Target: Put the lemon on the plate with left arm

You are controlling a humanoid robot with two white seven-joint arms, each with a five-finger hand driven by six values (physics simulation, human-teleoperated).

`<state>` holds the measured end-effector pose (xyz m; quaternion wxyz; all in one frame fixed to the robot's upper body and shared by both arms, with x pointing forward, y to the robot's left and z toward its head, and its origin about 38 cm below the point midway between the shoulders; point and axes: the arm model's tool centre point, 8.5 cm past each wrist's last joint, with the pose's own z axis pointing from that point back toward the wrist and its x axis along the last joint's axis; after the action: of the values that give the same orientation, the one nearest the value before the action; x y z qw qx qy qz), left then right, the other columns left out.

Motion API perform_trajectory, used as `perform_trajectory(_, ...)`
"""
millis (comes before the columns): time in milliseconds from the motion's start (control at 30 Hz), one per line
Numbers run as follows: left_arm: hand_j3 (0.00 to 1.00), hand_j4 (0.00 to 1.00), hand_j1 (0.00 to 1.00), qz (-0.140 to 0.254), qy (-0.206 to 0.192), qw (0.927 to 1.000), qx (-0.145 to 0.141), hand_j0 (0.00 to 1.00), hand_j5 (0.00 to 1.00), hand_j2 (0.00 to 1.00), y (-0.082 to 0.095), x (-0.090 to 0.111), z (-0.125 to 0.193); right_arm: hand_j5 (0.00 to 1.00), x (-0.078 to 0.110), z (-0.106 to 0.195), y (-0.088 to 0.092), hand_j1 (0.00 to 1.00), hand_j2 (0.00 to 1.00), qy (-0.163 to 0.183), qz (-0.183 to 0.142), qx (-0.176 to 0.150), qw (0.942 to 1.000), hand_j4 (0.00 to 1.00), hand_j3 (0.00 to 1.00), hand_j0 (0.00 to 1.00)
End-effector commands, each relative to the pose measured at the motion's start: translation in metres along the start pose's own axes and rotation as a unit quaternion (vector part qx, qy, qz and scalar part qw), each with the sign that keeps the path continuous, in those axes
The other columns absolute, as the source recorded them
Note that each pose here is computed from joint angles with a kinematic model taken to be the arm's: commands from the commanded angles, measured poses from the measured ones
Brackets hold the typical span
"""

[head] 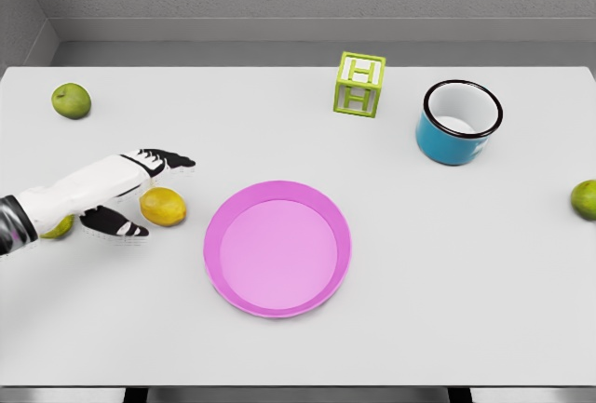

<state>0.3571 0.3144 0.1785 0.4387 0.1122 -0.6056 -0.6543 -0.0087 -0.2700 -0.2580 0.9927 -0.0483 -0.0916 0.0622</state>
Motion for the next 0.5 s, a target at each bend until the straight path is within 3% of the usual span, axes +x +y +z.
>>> perform_trajectory(0,1.0,1.0,1.0,0.013,0.004,0.9998,-0.014,1.0,1.0,1.0,-0.013,-0.004,-0.003,1.0,0.0,0.0,0.0,1.0,1.0,0.0,0.0,0.0,1.0,1.0,1.0,1.0)
perform_trajectory(200,1.0,1.0,1.0,0.041,0.008,0.9989,-0.022,1.0,1.0,1.0,-0.02,-0.005,-0.008,1.0,0.0,0.0,0.0,1.0,1.0,0.0,0.0,0.0,1.0,1.0,1.0,1.0)
perform_trajectory(467,0.97,0.97,0.97,0.044,0.016,0.9983,-0.035,0.97,0.97,0.97,-0.018,-0.011,-0.015,1.0,0.0,0.0,0.0,1.0,1.0,0.0,0.0,0.0,1.0,1.0,1.0,1.0)
